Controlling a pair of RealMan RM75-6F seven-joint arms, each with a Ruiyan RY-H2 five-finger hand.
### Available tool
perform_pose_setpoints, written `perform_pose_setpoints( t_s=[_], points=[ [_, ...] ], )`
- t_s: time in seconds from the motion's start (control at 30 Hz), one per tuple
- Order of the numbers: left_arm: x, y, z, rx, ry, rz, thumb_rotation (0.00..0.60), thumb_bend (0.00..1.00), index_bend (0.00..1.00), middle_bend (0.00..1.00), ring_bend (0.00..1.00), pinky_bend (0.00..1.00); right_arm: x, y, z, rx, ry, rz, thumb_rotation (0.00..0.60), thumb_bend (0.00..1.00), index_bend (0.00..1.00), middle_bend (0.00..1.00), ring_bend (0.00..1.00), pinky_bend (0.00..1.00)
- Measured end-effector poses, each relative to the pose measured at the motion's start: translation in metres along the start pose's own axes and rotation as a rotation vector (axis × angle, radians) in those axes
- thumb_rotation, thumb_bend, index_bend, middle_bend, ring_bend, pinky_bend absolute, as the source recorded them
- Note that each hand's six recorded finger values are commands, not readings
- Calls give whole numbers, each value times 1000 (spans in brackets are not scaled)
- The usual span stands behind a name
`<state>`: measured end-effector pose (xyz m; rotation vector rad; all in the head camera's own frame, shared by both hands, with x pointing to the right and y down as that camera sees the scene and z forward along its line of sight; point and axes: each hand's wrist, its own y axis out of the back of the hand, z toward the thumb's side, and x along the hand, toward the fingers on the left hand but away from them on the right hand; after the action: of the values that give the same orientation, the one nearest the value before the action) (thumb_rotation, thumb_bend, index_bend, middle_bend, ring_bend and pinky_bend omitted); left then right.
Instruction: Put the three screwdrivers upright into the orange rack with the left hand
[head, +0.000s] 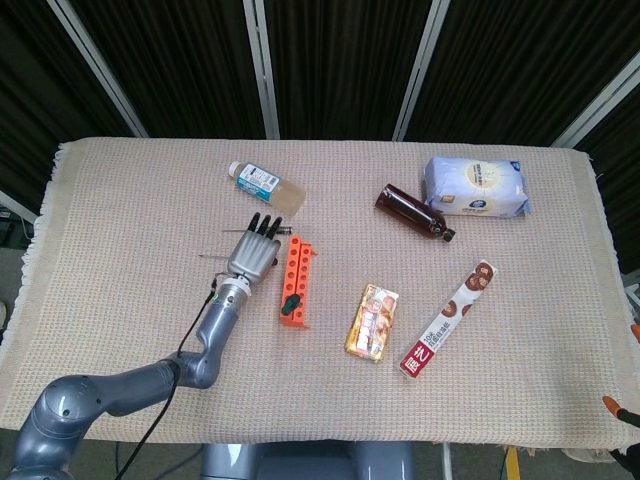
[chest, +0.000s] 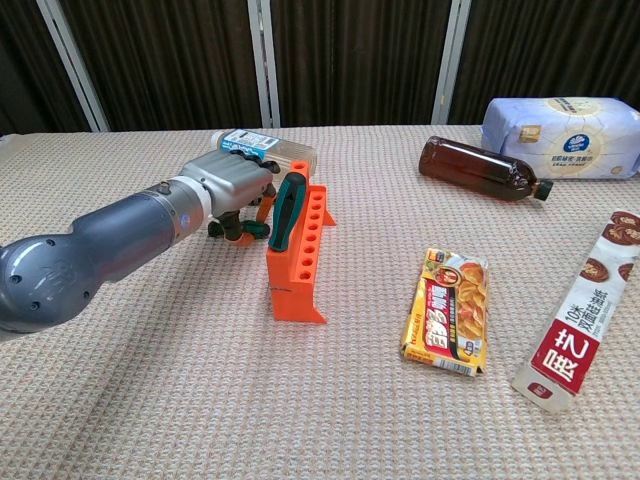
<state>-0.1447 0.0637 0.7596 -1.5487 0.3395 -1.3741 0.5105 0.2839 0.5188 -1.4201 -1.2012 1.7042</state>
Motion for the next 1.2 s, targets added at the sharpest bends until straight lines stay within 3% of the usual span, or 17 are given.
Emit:
perform_pose_setpoints(
  t_s=[0.23, 0.6, 0.83, 1.07, 1.2],
  points=[
    [-7, -2, -8, 92, 3, 9, 600, 326, 452, 0, 0, 0, -1, -1, -1, -5, 3, 4, 600, 0, 87, 0, 0, 0],
    [-12, -6, -3, 133, -14, 11, 600, 330, 511, 0, 0, 0, 0, -2, -3, -13, 2, 3, 600, 0, 90, 0, 0, 0],
    [-13, -9, -4, 118, -11, 14, 600, 444, 610, 0, 0, 0, 1, -1, -3, -18, 4, 0, 600, 0, 91, 0, 0, 0],
    [-14, -12, -13, 109, 5, 2, 600, 490, 626, 0, 0, 0, 0, -2, -2, -23, 10, 0, 600, 0, 91, 0, 0, 0],
    [-16, -8, -16, 45, 12, 12, 600, 588, 641, 3, 0, 0, 0, -2, -2, -23, 13, -2, 600, 0, 91, 0, 0, 0]
  ],
)
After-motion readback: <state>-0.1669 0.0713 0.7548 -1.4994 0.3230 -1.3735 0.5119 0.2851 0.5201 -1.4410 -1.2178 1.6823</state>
